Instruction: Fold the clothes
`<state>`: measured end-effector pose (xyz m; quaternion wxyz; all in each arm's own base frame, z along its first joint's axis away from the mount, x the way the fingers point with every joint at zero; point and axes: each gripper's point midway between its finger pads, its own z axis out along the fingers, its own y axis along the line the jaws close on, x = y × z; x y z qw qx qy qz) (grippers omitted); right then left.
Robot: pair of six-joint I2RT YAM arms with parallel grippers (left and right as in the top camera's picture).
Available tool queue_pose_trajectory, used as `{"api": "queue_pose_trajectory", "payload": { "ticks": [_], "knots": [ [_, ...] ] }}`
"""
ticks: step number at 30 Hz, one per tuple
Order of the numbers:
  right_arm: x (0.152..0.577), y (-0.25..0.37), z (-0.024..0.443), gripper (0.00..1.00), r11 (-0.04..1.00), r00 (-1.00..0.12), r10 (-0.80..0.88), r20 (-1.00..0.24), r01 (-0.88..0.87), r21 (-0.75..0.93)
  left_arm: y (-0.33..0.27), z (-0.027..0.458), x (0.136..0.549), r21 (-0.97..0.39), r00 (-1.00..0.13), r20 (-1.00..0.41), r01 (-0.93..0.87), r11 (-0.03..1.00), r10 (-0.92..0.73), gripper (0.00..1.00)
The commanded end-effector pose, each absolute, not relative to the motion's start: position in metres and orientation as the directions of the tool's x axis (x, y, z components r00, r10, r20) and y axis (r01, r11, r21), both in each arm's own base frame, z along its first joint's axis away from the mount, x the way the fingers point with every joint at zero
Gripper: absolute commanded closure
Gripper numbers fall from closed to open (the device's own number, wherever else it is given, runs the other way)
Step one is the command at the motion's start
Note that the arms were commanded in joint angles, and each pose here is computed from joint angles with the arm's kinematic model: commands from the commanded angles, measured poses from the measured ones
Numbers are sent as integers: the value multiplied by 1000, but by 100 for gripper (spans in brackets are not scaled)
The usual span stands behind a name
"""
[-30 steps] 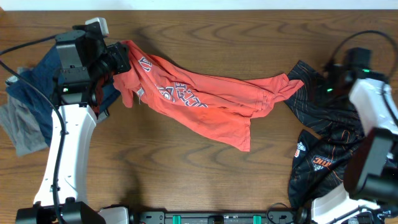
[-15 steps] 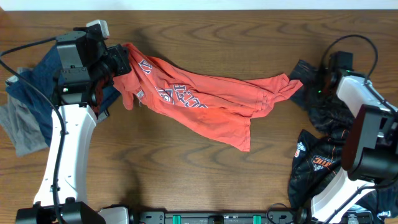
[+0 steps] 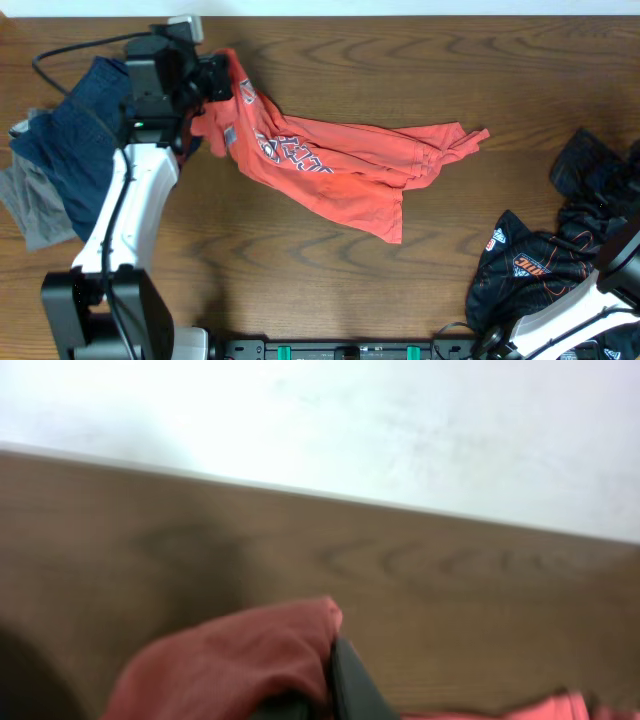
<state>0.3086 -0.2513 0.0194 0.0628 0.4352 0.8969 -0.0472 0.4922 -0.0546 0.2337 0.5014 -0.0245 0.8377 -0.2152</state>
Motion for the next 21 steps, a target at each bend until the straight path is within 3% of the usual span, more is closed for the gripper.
{"api": "queue_pose_trajectory", "payload": {
  "ticks": [1, 5, 7, 8, 9, 10, 16, 21],
  "knots": [
    [349, -224, 73, 63, 704, -661, 706, -255, 694, 150, -47, 271, 512, -334, -368, -895, 182, 925, -251, 94],
    [371, -187, 110, 57, 803, -732, 595, -333, 556, 212, -35, 299, 523, -305, -284, -923, 137, 942, -258, 94],
    [377, -163, 120, 55, 837, -765, 548, -339, 493, 239, -37, 302, 522, -310, -293, -920, 143, 940, -258, 94],
    [379, -152, 122, 54, 849, -782, 527, -334, 466, 249, -40, 297, 520, -318, -323, -911, 154, 935, -257, 77],
    [381, -139, 121, 54, 861, -801, 505, -321, 439, 258, -46, 287, 515, -335, -376, -891, 165, 928, -254, 47],
    [382, -124, 120, 54, 877, -827, 471, -307, 400, 266, -51, 274, 509, -353, -434, -865, 171, 920, -252, 2],
    [385, -55, 115, 53, 953, -930, 240, -278, 171, 251, -69, 182, 433, -462, -819, -522, 34, 886, -240, 2],
    [385, -19, 113, 52, 968, -952, 156, -264, 95, 231, -91, 152, 368, -530, -950, -229, -63, 846, -214, 2]
  ]
}}
